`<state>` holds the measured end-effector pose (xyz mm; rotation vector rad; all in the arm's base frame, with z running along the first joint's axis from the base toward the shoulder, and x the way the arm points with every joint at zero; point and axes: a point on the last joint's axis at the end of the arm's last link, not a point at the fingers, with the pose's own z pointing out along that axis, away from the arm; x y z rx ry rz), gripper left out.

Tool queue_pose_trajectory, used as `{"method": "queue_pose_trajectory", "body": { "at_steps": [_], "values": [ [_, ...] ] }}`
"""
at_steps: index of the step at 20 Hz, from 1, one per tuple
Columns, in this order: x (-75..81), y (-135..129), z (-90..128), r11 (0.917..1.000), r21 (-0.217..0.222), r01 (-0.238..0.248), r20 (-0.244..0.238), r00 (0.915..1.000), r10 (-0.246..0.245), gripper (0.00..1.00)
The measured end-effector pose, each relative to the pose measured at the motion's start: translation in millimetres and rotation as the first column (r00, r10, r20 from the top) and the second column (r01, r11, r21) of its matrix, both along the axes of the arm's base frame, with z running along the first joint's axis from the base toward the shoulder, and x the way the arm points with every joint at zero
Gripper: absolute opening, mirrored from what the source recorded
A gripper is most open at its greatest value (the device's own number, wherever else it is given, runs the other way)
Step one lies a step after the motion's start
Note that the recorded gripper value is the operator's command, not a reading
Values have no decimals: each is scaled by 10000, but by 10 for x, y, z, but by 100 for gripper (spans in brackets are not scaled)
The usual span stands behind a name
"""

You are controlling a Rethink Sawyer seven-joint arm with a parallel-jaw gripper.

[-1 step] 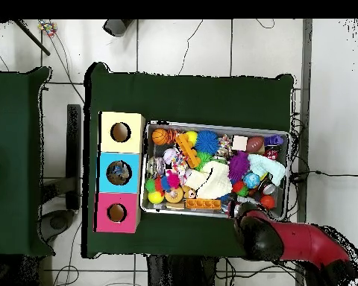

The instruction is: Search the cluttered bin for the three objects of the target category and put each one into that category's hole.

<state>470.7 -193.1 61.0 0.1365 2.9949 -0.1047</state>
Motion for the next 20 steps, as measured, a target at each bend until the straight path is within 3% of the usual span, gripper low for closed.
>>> {"method": "queue_pose_trajectory", "body": {
  "at_steps": [11, 20],
  "values": [
    [382, -243, -180, 9997, -120, 220, 291, 9993, -217, 100],
    [702, -9, -268, 9992, -222, -341, 507, 9981, 352, 100]
  ]
}}
